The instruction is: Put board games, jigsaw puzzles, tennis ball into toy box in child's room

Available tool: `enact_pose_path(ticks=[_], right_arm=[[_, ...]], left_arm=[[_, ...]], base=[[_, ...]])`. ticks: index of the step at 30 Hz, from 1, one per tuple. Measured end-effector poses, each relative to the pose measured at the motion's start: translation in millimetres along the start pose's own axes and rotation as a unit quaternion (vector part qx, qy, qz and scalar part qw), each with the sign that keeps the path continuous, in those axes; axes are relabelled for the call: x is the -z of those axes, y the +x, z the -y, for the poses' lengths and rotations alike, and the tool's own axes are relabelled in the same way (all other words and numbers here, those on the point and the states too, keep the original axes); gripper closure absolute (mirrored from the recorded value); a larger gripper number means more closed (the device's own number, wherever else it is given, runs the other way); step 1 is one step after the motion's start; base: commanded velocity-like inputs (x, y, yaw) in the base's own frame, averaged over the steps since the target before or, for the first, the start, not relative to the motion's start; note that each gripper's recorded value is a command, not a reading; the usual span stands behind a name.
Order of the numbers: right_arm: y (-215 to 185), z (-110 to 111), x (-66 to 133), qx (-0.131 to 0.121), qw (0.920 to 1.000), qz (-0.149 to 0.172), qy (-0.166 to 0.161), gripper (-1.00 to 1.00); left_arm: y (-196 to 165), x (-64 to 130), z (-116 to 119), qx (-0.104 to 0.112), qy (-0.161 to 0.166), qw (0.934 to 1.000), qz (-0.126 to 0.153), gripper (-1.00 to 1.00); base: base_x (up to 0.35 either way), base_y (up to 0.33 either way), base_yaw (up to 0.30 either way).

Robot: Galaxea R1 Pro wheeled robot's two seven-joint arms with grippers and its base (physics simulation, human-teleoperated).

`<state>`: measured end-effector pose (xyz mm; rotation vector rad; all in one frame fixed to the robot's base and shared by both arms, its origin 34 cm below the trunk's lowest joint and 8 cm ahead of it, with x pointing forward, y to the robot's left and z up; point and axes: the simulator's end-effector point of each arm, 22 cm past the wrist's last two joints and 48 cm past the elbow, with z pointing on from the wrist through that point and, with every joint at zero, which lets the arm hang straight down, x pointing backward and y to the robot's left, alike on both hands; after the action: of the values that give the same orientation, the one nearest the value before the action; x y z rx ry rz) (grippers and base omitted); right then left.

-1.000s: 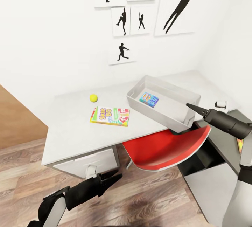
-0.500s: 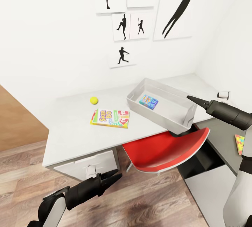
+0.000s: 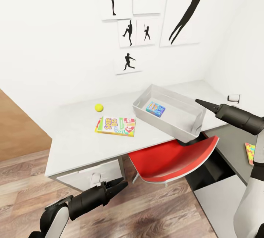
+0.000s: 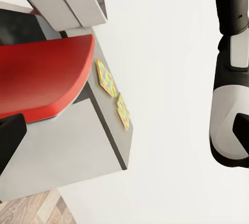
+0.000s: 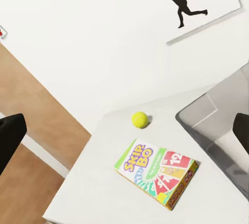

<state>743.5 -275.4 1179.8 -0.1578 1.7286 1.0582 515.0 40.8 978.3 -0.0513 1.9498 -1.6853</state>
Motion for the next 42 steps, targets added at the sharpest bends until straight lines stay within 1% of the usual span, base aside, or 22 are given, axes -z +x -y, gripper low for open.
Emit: enact_pose_path(ticks=[14,42], right_arm=[[-6.0,-15.5,-3.5,0.010,0.9999,-0.001,-0.011,-1.00],[-22.0,-37.3,2.7,0.024,0.9995,0.010,-0.019,-1.00]], left_arm=[[-4.1,-0.5,7.5,-0.010,0.001,0.9999,0.003,-1.00],[-11.6,-0.3,20.2,-0.031,-0.001,0.9995,0.008,-1.00]], base=[[0.000,0.000,0.000],[0.000,0.000,0.000]])
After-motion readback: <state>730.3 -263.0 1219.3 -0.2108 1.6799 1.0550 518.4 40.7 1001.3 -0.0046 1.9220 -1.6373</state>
